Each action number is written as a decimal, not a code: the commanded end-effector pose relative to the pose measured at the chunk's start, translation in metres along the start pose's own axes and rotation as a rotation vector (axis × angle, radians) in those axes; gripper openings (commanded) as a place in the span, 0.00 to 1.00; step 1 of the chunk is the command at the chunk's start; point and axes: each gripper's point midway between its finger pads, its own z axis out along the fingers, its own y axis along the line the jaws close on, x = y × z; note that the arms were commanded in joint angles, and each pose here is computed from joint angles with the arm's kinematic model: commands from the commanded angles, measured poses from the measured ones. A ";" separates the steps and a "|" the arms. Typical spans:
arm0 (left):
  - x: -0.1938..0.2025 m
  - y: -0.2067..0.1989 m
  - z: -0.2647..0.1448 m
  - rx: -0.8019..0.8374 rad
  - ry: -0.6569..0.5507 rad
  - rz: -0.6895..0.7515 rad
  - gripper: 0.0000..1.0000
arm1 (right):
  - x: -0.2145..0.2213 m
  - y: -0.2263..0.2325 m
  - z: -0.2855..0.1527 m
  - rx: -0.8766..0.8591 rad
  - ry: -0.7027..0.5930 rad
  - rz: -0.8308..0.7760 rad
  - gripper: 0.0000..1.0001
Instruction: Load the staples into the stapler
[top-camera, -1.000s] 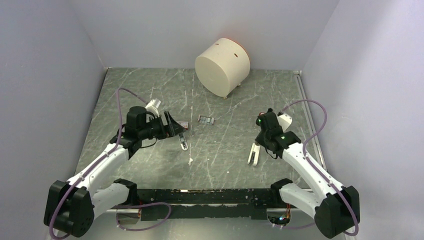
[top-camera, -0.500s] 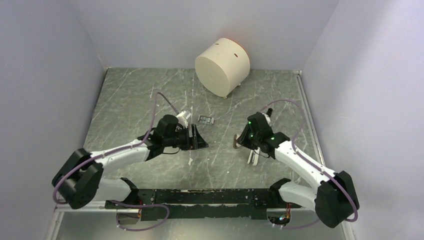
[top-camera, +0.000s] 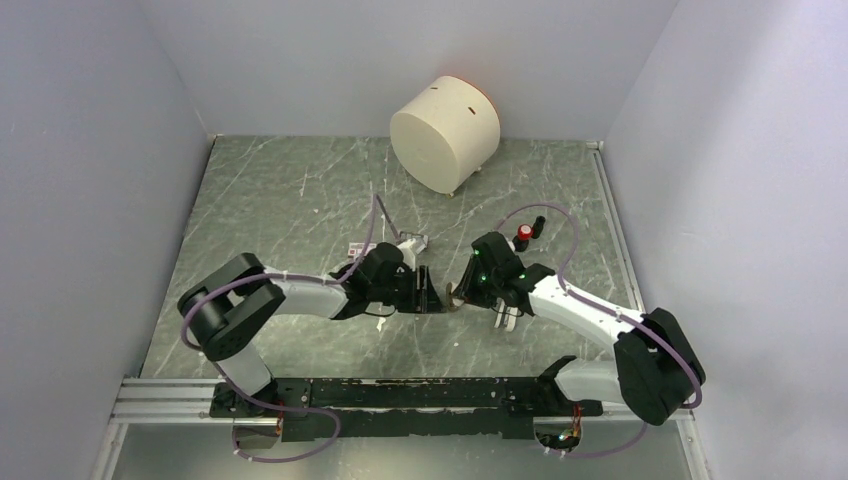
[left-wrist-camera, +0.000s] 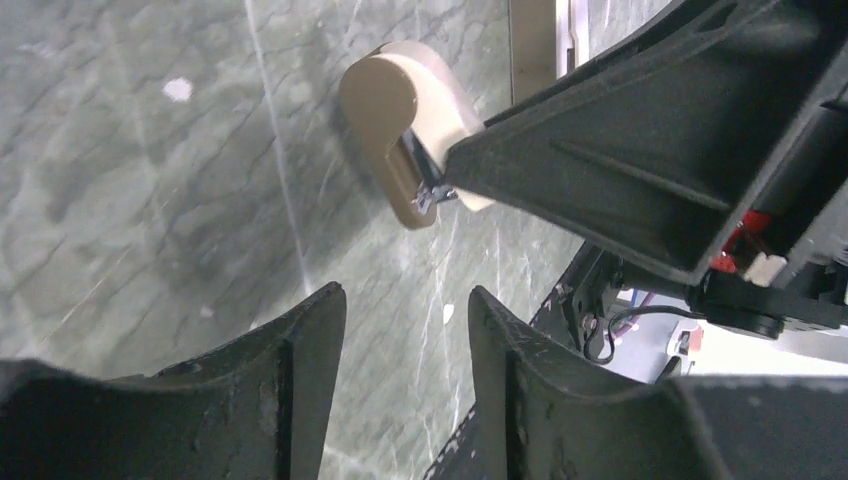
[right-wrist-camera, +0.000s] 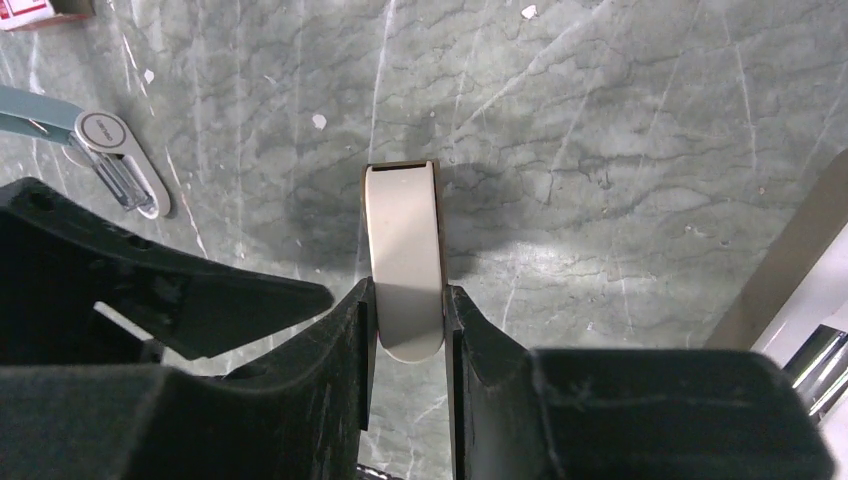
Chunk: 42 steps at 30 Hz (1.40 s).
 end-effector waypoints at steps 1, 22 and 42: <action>-0.018 -0.019 0.019 0.057 -0.070 0.035 0.48 | -0.002 0.011 0.002 -0.040 -0.004 0.016 0.21; -0.007 0.002 0.039 0.048 -0.073 0.004 0.35 | 0.009 0.012 0.001 -0.069 0.037 0.012 0.18; 0.020 0.029 0.040 -0.028 -0.017 0.098 0.05 | -0.016 0.011 -0.018 0.005 0.082 -0.046 0.18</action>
